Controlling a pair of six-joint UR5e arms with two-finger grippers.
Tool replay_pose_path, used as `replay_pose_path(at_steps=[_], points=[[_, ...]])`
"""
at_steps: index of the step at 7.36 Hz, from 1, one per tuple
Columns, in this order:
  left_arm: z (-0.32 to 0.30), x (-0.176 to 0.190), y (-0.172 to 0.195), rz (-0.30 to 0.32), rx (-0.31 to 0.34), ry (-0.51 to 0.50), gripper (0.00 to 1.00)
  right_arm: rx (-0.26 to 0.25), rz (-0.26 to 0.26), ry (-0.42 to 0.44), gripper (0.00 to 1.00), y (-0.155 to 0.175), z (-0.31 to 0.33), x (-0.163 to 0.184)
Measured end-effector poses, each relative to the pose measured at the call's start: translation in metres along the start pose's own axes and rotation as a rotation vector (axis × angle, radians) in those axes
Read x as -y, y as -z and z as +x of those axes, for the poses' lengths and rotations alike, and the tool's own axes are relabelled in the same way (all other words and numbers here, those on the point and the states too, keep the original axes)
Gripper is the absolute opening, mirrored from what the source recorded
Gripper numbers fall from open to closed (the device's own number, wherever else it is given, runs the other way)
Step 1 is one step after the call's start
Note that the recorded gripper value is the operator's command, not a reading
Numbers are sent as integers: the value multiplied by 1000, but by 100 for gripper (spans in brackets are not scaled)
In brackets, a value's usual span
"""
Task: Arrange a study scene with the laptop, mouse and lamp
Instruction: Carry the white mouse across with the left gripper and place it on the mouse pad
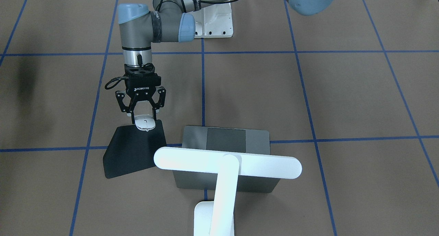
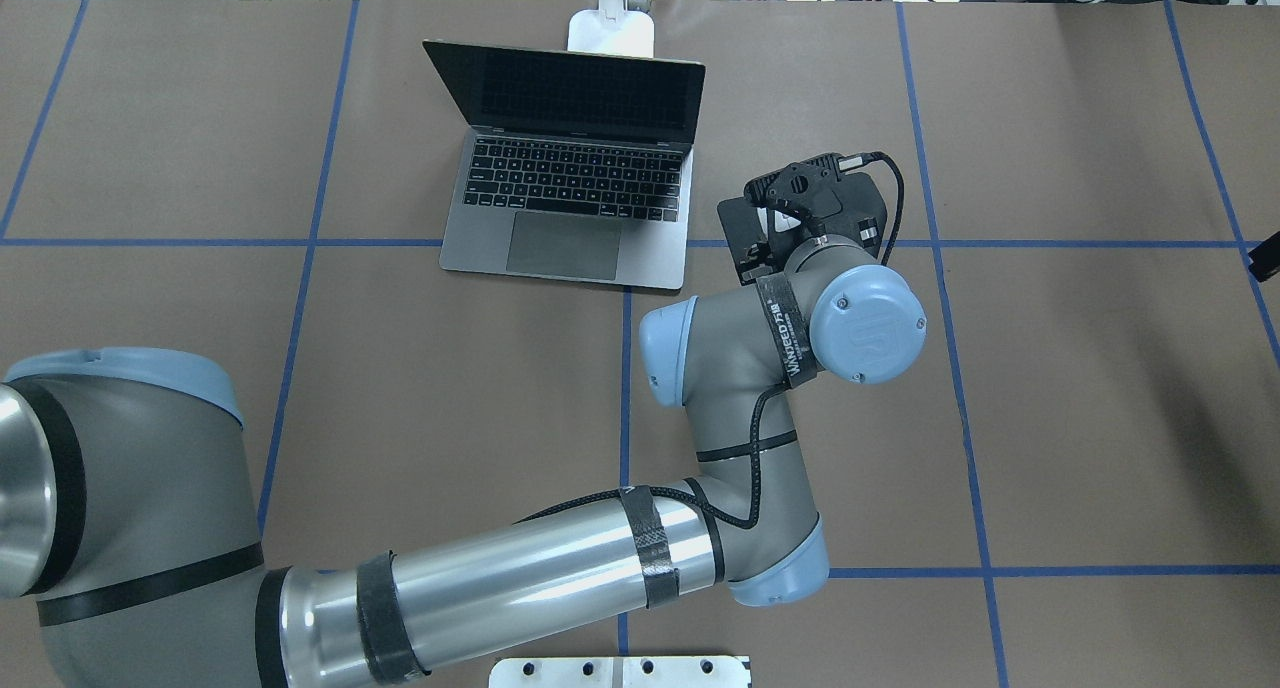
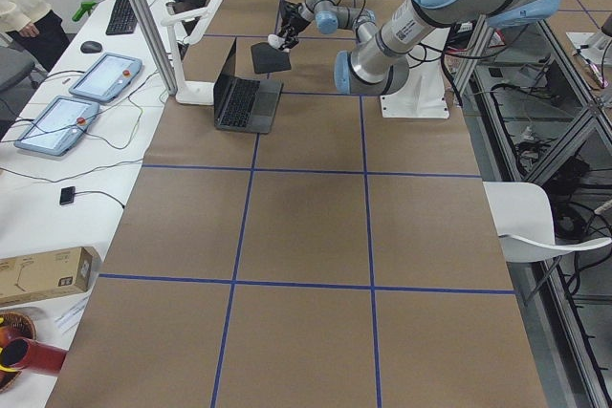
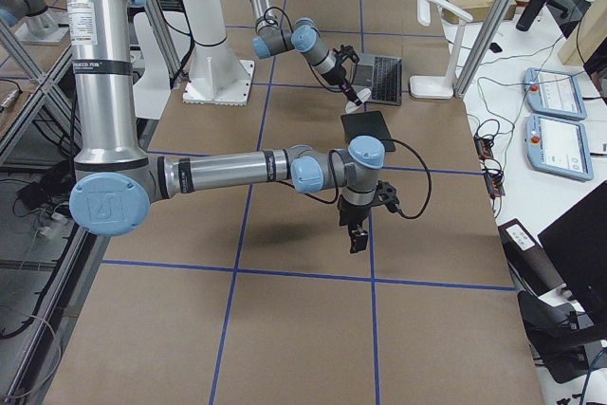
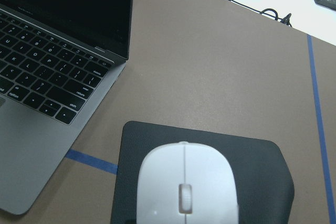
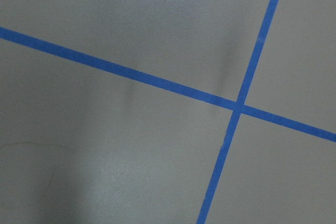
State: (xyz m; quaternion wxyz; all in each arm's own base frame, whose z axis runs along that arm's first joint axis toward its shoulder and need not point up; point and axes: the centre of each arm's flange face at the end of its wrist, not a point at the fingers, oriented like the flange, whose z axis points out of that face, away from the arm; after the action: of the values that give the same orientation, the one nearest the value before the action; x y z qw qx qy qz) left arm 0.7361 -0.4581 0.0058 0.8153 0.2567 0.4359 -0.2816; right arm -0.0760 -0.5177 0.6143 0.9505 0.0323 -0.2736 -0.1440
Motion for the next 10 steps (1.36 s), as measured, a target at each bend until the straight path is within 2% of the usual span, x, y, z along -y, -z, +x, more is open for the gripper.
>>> replay_pose_path(at_steps=[6,7,8,10], points=[[12,8,9,43,-17,8,71,1,3,0,100,1,-1,0],[13,9,10,45,-20,1,76,1,3,0,100,2,-1,0],[15,15,17,44,-32,-22,85,2,3,-1,100,1,-1,0],[-1,25,29,6,-37,-71,88,7,-3,-8,100,-1,0,-1]])
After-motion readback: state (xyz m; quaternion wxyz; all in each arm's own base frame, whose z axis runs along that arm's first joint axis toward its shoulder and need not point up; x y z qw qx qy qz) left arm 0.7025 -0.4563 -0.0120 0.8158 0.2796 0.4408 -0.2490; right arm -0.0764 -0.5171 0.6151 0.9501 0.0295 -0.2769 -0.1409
